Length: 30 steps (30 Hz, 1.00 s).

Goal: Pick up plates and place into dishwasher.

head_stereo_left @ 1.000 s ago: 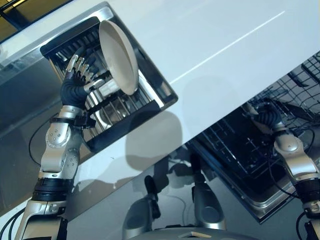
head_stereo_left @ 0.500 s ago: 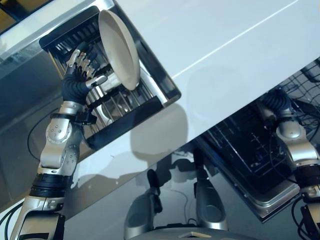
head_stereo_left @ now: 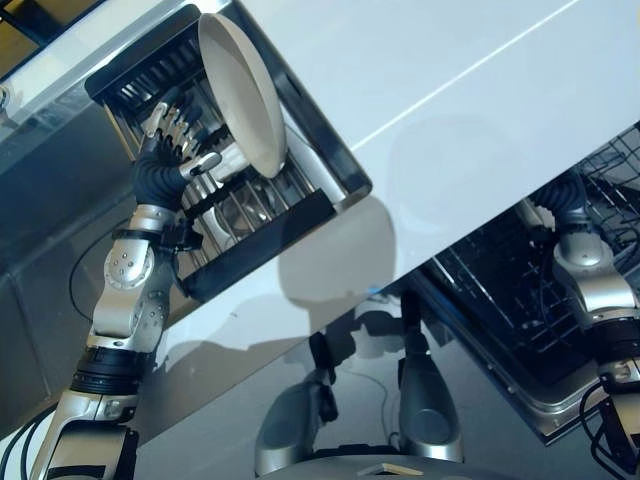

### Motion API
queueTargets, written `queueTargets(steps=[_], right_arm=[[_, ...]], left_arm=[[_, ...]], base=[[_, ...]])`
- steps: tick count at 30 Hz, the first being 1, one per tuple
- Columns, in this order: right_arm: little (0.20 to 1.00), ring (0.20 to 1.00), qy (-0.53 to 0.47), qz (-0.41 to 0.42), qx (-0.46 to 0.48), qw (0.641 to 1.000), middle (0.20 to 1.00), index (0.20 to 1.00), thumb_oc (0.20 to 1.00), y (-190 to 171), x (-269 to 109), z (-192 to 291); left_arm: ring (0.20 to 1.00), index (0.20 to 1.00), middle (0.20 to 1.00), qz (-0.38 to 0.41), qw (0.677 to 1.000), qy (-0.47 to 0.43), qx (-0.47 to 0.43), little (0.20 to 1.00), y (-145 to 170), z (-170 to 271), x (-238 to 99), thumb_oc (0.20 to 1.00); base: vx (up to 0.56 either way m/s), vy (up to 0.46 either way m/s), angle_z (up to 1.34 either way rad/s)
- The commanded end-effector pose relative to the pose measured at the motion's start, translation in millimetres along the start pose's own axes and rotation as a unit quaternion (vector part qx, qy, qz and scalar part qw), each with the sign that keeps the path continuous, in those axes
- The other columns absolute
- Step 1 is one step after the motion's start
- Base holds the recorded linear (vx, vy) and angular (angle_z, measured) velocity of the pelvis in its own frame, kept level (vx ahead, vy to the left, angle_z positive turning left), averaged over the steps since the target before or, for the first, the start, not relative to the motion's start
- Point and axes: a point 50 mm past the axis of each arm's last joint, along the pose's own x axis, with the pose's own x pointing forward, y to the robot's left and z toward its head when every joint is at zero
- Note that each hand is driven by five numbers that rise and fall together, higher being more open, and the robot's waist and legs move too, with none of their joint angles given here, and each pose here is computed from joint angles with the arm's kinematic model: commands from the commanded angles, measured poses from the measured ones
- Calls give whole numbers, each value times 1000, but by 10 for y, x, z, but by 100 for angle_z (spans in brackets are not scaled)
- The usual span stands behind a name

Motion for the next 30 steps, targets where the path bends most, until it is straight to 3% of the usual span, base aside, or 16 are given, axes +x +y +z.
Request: queueTargets(steps=[1, 10, 30], right_arm=[[1000, 1000, 105, -104, -39, 988, 1000, 1000, 1000, -540, 17, -374], [1000, 1000, 127, -110, -24, 985, 1000, 1000, 1000, -491, -108, -556], [1000, 1000, 184, -103, -19, 977, 1000, 1000, 1000, -396, -764, -1113]], left_arm=[[1000, 1000, 1000, 13, 999, -36, -29, 1000, -14, 43, -33, 1000], [1000, 1000, 1000, 14, 999, -27, -30, 1000, 25, 5, -90, 1000], [1000, 1000, 1000, 22, 999, 34, -12, 1000, 245, -206, -440, 1000]], base=[[0, 0, 0], [0, 0, 0], [28, 1, -1]])
